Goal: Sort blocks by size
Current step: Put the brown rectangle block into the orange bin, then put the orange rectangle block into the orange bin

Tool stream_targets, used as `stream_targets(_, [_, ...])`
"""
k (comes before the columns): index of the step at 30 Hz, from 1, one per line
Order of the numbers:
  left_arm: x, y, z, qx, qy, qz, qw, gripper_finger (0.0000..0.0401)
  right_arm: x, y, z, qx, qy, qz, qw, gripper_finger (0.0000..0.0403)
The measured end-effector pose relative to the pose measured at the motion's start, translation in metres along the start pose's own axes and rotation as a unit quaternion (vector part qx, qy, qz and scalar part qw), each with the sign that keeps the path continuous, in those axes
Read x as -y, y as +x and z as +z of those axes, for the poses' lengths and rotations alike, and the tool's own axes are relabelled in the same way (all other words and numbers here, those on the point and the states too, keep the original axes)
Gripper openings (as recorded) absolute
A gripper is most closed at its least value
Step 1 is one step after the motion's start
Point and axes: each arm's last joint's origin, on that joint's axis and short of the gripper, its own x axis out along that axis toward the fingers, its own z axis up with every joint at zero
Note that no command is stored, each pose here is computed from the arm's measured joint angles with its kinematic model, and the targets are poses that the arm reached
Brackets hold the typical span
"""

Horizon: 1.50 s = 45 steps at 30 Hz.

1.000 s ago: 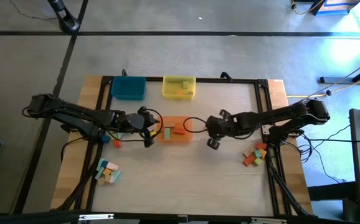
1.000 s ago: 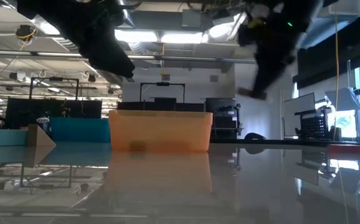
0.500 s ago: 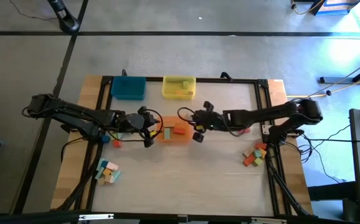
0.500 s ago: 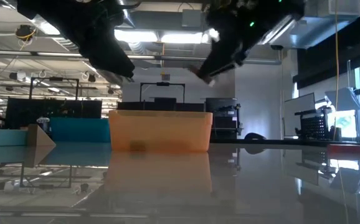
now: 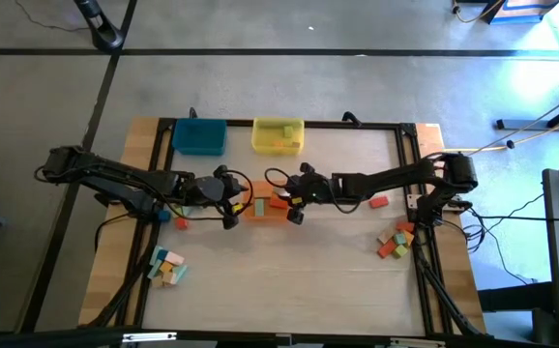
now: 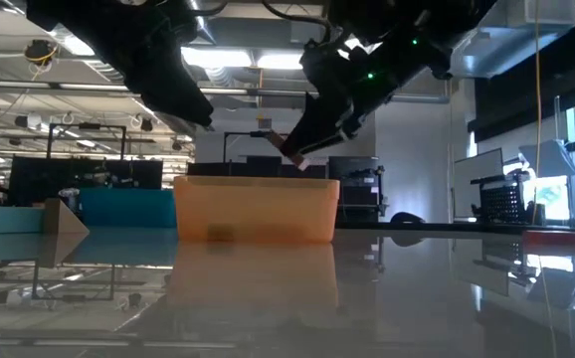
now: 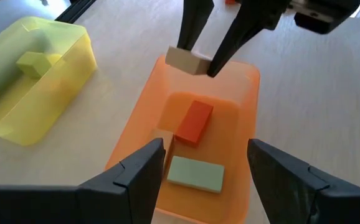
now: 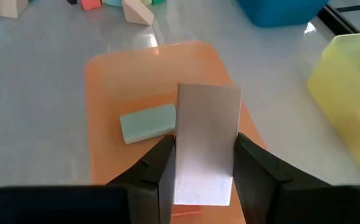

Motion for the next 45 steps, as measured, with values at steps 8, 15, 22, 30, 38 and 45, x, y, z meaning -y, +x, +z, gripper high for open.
stream_targets(8, [0.000, 0.000, 0.000, -0.002, 0.000, 0.001, 1.000, 0.0219, 0.000, 0.009, 0.000, 0.025, -0.009, -0.004, 1.000, 0.0128])
stream_targets(15, [0.000, 0.000, -0.001, -0.003, 0.000, 0.001, 1.000, 0.0219, 0.000, 0.009, 0.002, 0.033, -0.012, -0.005, 0.999, 0.0129])
stream_targets(22, [0.000, 0.000, -0.001, -0.003, 0.000, 0.001, 1.000, 0.0219, -0.001, 0.015, -0.002, 0.029, -0.014, -0.005, 0.999, 0.0185])
stream_targets(30, [0.000, 0.000, -0.001, -0.005, 0.001, 0.001, 1.000, 0.0219, 0.000, 0.013, -0.005, 0.008, -0.026, -0.006, 1.000, 0.0294])
stream_targets(38, [0.000, 0.000, -0.002, -0.008, -0.002, 0.001, 1.000, 0.0219, 0.010, -0.049, 0.013, -0.028, -0.011, -0.035, 0.999, 0.0314])
stream_targets(45, [0.000, 0.000, -0.002, -0.011, -0.005, 0.002, 1.000, 0.0219, 0.030, -0.118, 0.004, -0.119, 0.077, -0.127, 0.982, 0.0314])
